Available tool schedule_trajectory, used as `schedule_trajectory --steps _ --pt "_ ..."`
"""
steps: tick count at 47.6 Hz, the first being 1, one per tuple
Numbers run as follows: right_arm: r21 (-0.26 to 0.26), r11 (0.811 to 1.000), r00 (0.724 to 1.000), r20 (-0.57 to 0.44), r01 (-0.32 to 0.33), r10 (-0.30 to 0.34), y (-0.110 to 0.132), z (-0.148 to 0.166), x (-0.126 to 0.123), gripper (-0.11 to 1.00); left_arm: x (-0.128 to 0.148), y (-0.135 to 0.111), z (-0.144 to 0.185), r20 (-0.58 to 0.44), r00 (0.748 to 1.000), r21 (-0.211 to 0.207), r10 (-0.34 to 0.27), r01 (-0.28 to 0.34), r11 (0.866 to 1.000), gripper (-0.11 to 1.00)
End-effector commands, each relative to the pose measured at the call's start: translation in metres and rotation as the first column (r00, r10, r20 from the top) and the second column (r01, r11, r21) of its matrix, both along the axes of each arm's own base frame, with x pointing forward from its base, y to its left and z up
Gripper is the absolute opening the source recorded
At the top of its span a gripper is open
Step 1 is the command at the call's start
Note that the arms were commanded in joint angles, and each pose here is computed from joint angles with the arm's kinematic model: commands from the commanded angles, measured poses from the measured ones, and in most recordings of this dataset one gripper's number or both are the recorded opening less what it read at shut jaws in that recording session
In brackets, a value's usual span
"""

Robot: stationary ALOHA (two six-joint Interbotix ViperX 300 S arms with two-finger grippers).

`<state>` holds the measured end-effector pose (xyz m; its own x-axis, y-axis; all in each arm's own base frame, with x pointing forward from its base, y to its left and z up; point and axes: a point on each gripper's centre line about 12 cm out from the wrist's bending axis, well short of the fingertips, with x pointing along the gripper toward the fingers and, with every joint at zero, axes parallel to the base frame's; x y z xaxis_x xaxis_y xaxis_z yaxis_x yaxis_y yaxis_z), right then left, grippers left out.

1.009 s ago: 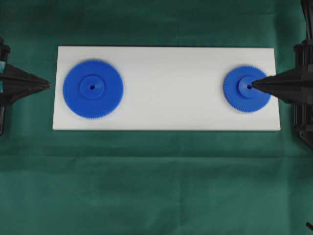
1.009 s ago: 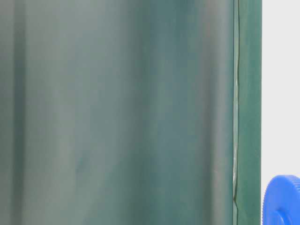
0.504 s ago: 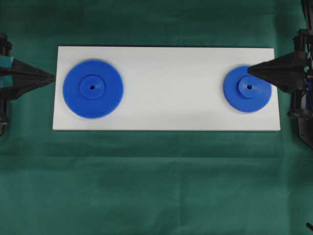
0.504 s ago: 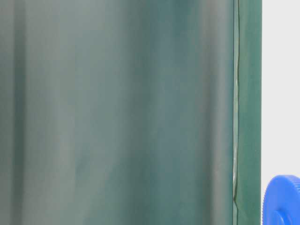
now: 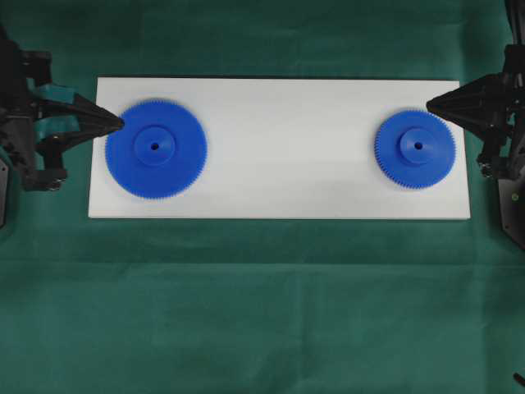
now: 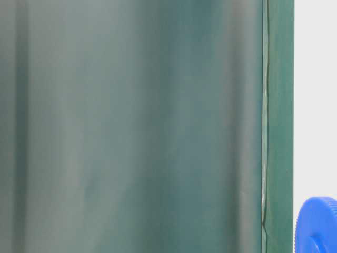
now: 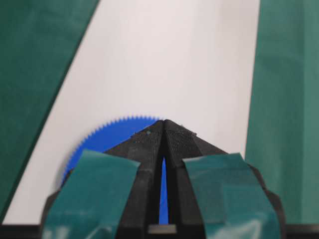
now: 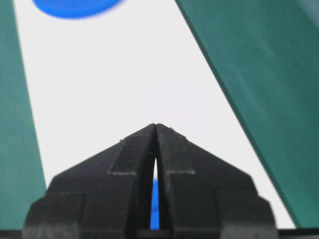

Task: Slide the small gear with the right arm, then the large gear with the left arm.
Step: 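Move the right gripper down onto the small blue gear's hub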

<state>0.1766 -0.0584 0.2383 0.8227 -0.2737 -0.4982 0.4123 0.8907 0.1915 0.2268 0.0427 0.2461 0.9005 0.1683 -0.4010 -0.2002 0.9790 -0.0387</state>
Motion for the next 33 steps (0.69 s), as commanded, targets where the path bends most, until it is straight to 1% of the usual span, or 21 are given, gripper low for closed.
schedule_trajectory --steps 1,9,15,26,33 --pt "0.001 1.0 1.0 -0.008 0.011 -0.011 -0.002 0.003 0.001 0.5 0.008 0.003 0.01 0.014 1.0 0.0 0.006 -0.006 1.0 -0.01" --pt "0.029 0.999 0.998 -0.055 0.024 -0.022 -0.003 -0.007 0.0 0.5 0.009 0.004 0.008 0.007 1.0 -0.002 0.009 -0.009 1.0 -0.01" --pt "0.06 0.998 0.992 -0.123 0.035 -0.027 -0.002 -0.021 -0.001 0.5 0.009 0.004 0.007 0.005 1.0 -0.002 0.01 -0.01 1.0 -0.01" --pt "0.147 0.984 0.964 -0.258 0.098 -0.058 -0.002 -0.051 -0.003 0.5 0.008 0.004 0.006 0.001 1.0 -0.003 0.01 -0.01 1.0 -0.01" --pt "0.169 0.978 0.948 -0.312 0.126 -0.068 -0.003 -0.067 -0.004 0.5 0.009 0.004 0.005 -0.001 1.0 -0.003 0.009 -0.009 1.0 -0.01"
